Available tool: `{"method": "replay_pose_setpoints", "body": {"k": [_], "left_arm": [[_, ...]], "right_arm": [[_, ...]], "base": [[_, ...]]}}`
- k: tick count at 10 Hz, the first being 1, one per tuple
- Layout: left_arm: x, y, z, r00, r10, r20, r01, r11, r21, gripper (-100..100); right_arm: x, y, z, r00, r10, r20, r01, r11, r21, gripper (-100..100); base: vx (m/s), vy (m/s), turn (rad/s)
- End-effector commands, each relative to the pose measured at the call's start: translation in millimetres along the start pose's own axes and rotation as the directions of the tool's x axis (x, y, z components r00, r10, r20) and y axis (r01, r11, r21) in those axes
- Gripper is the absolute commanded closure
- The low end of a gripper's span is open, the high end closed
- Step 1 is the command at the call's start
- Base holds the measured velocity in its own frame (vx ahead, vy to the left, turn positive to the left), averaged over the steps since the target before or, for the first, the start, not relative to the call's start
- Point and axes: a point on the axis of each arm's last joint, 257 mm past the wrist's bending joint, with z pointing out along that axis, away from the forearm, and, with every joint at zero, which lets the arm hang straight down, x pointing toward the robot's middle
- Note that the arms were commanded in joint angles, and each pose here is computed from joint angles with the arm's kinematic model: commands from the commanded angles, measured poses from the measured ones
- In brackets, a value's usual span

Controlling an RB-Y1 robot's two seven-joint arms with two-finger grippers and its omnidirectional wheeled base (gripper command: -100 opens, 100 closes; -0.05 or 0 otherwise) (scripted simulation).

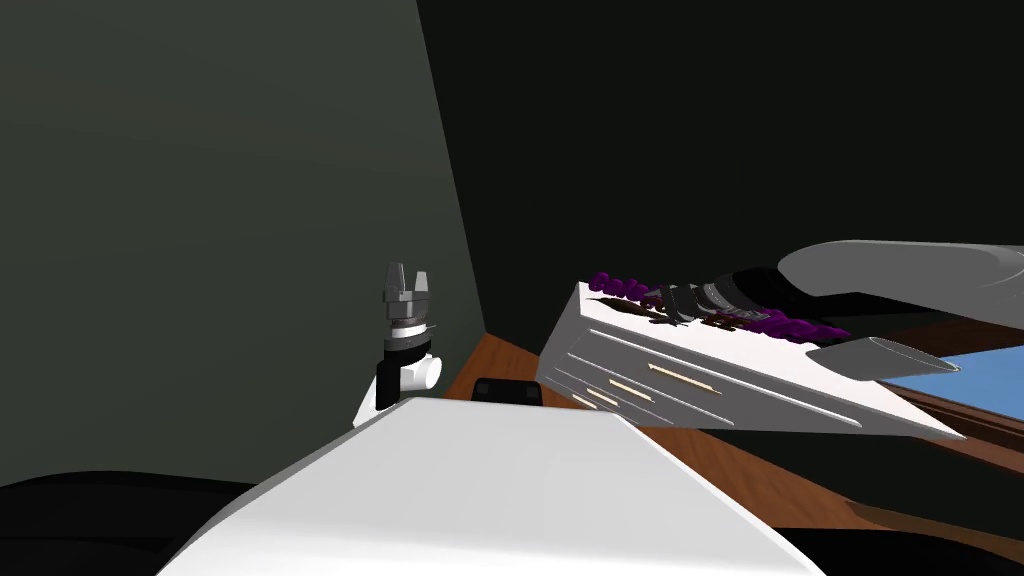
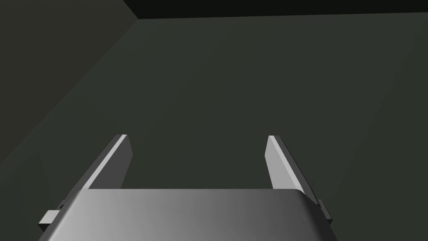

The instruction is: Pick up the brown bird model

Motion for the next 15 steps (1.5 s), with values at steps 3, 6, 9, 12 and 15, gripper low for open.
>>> {"method": "replay_pose_setpoints", "body": {"k": [3, 6, 9, 12, 15], "left_arm": [[0.0, 0, 0.0, 1.000, 0.000, 0.000, 0.000, 1.000, 0.000, 0], [0.0, 0, 0.0, 1.000, 0.000, 0.000, 0.000, 1.000, 0.000, 0], [0.0, 0, 0.0, 1.000, 0.000, 0.000, 0.000, 1.000, 0.000, 0], [0.0, 0, 0.0, 1.000, 0.000, 0.000, 0.000, 1.000, 0.000, 0], [0.0, 0, 0.0, 1.000, 0.000, 0.000, 0.000, 1.000, 0.000, 0]], "right_arm": [[3, 5, 0.4, 1.000, 0.008, -0.015, -0.009, 1.000, -0.017, 0], [21, 16, 10.1, 0.999, 0.030, -0.025, -0.030, 0.999, -0.011, -100], [21, 16, 10.5, 0.999, 0.032, -0.025, -0.032, 0.999, -0.009, 100], [21, 16, 10.6, 0.999, 0.032, -0.025, -0.032, 0.999, -0.010, 0], [7, 8, 3.3, 1.000, 0.014, -0.019, -0.015, 1.000, -0.015, 100]], "base": [[0.029, -0.004, 0.017], [0.011, 0.021, 0.122], [0.000, 0.001, -0.005], [0.000, 0.000, 0.000], [-0.008, -0.020, -0.115]]}}
